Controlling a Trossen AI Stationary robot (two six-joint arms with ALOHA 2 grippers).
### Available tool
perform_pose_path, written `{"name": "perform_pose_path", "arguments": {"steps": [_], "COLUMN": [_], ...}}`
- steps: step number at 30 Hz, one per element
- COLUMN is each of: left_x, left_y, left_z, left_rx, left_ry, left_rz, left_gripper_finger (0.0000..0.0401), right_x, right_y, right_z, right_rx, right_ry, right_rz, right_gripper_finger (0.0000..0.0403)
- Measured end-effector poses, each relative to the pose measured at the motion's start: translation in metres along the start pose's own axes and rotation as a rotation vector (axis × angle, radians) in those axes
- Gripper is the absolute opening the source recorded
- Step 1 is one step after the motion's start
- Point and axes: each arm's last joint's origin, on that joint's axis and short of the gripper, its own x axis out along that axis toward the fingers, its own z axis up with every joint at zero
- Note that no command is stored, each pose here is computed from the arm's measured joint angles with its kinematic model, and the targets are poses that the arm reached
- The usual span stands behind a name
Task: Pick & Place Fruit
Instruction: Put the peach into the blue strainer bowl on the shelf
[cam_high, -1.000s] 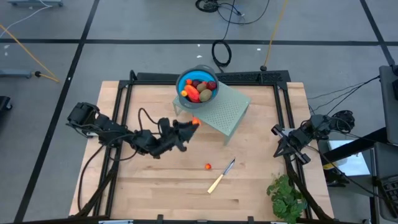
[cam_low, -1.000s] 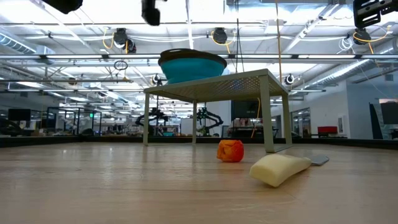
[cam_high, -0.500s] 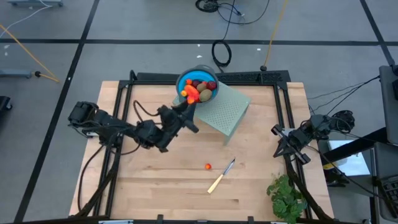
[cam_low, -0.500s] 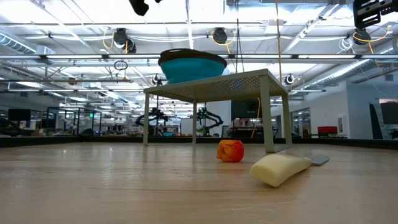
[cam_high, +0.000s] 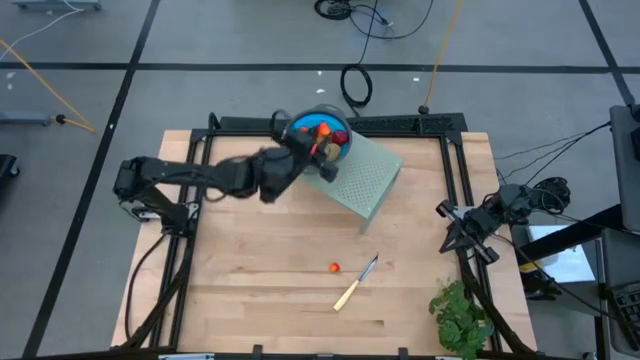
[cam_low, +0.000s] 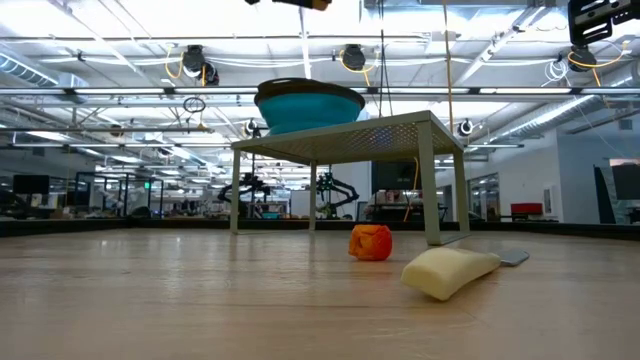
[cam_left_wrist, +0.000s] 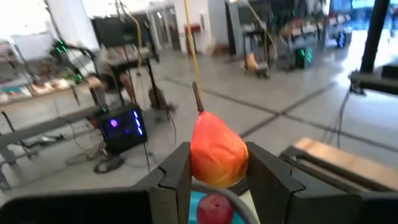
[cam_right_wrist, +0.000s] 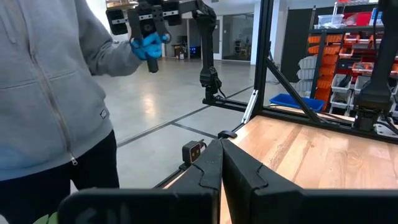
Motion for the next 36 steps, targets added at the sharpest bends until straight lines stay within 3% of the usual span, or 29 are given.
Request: {"name": "perform_pose_path", "arguments": {"steps": [8, 21, 27, 36], "left_x": [0.033, 0.067, 0.076, 0.083], "left_y": [0.037, 0.086, 0.100, 0.106], "left_z": [0.009, -0.014, -0.015, -0.022], "left_rx": [-0.061, -0.299, -0.389, -0.430], "left_ry": [0.157, 0.410, 0.446, 0.495], "left_rz": [-0.083, -0.138, -0.175, -0.171], "left_gripper_finger": [0.0122, 0.0122, 0.0122, 0.0122], "right_x": [0.000, 0.000, 0.000, 0.000], "right_y": [0.000, 0.000, 0.000, 0.000], "right_z": [0.000, 0.000, 0.000, 0.000], "right_rx": [0.000, 0.001, 0.001, 0.001], "right_ry": [0.000, 0.000, 0.000, 0.000], "right_rz": [0.000, 0.000, 0.000, 0.000], "right_gripper_finger": [0.0000, 0.0000, 0.0000, 0.0000]}}
